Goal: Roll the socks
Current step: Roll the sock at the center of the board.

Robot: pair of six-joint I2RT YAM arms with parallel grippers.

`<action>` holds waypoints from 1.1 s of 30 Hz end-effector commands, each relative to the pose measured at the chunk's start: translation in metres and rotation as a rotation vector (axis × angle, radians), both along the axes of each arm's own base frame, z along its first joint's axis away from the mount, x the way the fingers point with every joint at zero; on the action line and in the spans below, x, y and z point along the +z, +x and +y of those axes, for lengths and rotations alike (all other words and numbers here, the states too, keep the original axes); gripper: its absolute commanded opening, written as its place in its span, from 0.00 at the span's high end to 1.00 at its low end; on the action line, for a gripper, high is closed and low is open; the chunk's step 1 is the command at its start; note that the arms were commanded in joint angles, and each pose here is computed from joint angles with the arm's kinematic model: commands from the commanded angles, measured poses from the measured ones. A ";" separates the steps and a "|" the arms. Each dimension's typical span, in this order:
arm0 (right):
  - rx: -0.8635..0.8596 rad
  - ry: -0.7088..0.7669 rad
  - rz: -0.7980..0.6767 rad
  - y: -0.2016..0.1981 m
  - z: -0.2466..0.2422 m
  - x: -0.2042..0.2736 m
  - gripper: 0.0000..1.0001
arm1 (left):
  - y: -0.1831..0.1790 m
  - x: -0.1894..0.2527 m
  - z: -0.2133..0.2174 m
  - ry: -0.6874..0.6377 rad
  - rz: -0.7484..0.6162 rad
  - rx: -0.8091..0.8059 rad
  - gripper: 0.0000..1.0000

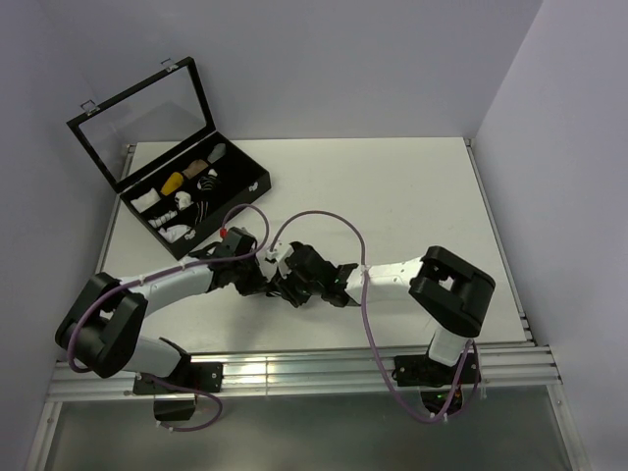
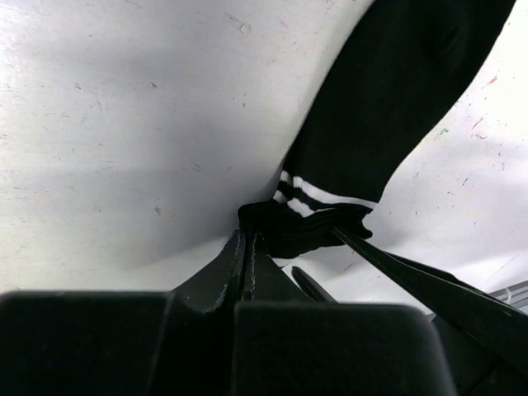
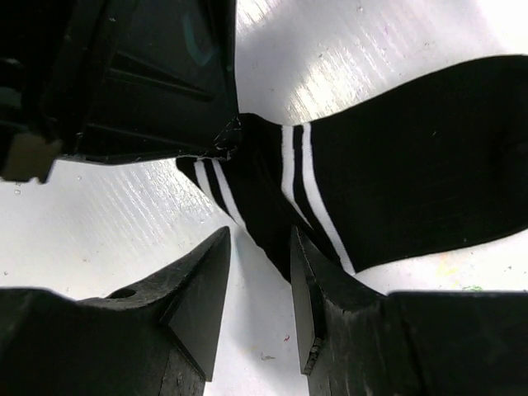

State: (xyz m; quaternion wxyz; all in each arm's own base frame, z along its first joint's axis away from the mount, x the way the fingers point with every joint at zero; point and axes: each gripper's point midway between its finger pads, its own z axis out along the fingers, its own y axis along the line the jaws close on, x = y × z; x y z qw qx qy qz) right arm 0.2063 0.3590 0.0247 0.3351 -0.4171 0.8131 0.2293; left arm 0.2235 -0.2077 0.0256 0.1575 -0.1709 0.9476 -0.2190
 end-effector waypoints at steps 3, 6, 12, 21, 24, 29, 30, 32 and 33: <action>0.000 -0.028 -0.063 0.009 0.007 0.001 0.57 | 0.005 0.011 -0.004 -0.038 0.005 -0.008 1.00; 0.008 -0.050 -0.058 0.008 0.007 -0.006 0.57 | 0.004 0.012 -0.003 -0.058 0.014 -0.007 1.00; 0.020 -0.135 -0.090 0.005 0.003 -0.020 0.56 | 0.005 0.019 -0.004 -0.130 0.036 -0.016 1.00; -0.005 -0.250 -0.120 0.006 -0.011 -0.036 0.65 | 0.011 0.022 0.009 -0.158 0.047 -0.007 1.00; -0.012 -0.269 -0.116 0.006 -0.015 -0.038 0.81 | 0.014 0.023 0.015 -0.153 0.043 0.002 1.00; -0.001 -0.260 -0.061 -0.001 -0.010 -0.030 1.00 | 0.020 0.024 0.022 -0.140 0.026 0.007 1.00; 0.023 -0.247 -0.027 -0.007 -0.005 -0.028 1.00 | 0.021 0.024 0.022 -0.137 0.024 0.007 1.00; 0.011 -0.244 0.031 -0.011 -0.001 -0.021 1.00 | 0.024 0.025 0.024 -0.123 0.002 0.014 0.95; 0.016 -0.229 0.074 -0.016 0.003 -0.018 1.00 | 0.026 0.025 0.025 -0.117 -0.006 0.019 0.93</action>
